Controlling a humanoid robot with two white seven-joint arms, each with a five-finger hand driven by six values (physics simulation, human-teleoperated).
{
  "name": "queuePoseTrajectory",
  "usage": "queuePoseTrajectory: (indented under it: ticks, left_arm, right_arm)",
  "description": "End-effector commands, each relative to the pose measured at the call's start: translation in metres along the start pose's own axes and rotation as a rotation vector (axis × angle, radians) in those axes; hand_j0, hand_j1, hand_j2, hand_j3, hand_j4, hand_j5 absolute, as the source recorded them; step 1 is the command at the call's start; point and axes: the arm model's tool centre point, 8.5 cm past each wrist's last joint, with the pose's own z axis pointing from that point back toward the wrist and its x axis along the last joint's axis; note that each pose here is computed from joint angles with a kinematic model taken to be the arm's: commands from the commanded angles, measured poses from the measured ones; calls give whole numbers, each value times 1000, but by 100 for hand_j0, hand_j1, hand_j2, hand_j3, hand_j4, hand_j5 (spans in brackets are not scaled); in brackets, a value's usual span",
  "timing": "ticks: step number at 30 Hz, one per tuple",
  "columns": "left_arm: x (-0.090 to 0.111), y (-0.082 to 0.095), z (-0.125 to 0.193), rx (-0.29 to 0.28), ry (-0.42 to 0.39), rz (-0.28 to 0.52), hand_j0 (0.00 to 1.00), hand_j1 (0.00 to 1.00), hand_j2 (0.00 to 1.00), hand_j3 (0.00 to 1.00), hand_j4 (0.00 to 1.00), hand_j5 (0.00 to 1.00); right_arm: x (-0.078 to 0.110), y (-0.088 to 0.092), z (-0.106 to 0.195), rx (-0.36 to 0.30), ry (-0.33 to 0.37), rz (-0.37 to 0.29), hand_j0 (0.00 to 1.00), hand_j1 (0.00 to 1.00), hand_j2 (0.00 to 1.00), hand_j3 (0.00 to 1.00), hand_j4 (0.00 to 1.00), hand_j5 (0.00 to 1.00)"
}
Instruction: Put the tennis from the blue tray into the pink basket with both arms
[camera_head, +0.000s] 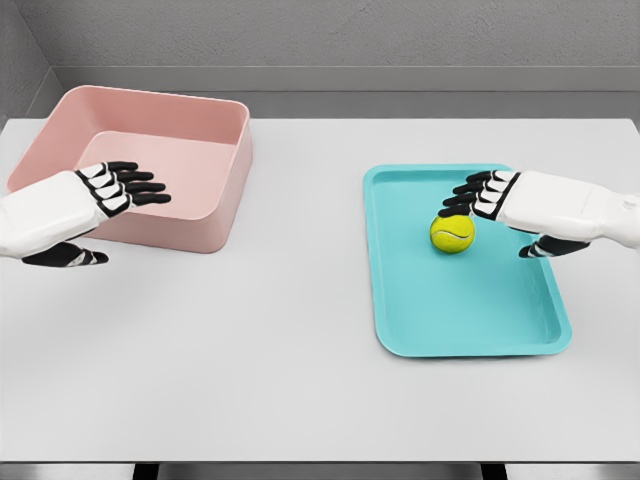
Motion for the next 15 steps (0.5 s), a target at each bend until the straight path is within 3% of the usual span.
queuePoseTrajectory:
  ticks: [1, 6, 8, 12, 15]
  left_arm:
    - [0, 0, 0, -2, 0, 3, 100, 100, 100, 100, 100, 100]
    - [0, 0, 0, -2, 0, 3, 100, 100, 100, 100, 100, 100]
    - [0, 0, 0, -1, 0, 4, 100, 100, 100, 100, 100, 100]
    - [0, -2, 1, -26, 0, 5, 100, 100, 100, 100, 100, 100]
    - [0, -2, 1, -36, 2, -7, 100, 100, 100, 100, 100, 100]
  right_arm:
    - [0, 0, 0, -1, 0, -5, 100, 100, 100, 100, 100, 100]
    - [-14, 14, -8, -4, 25, -59, 100, 100, 100, 100, 100, 100]
    - [-12, 19, -15, 44, 12, -59, 100, 100, 100, 100, 100, 100]
    - [-32, 25, -37, 38, 62, -57, 100, 100, 100, 100, 100, 100]
    - [-36, 25, -45, 44, 61, -64, 100, 100, 100, 100, 100, 100]
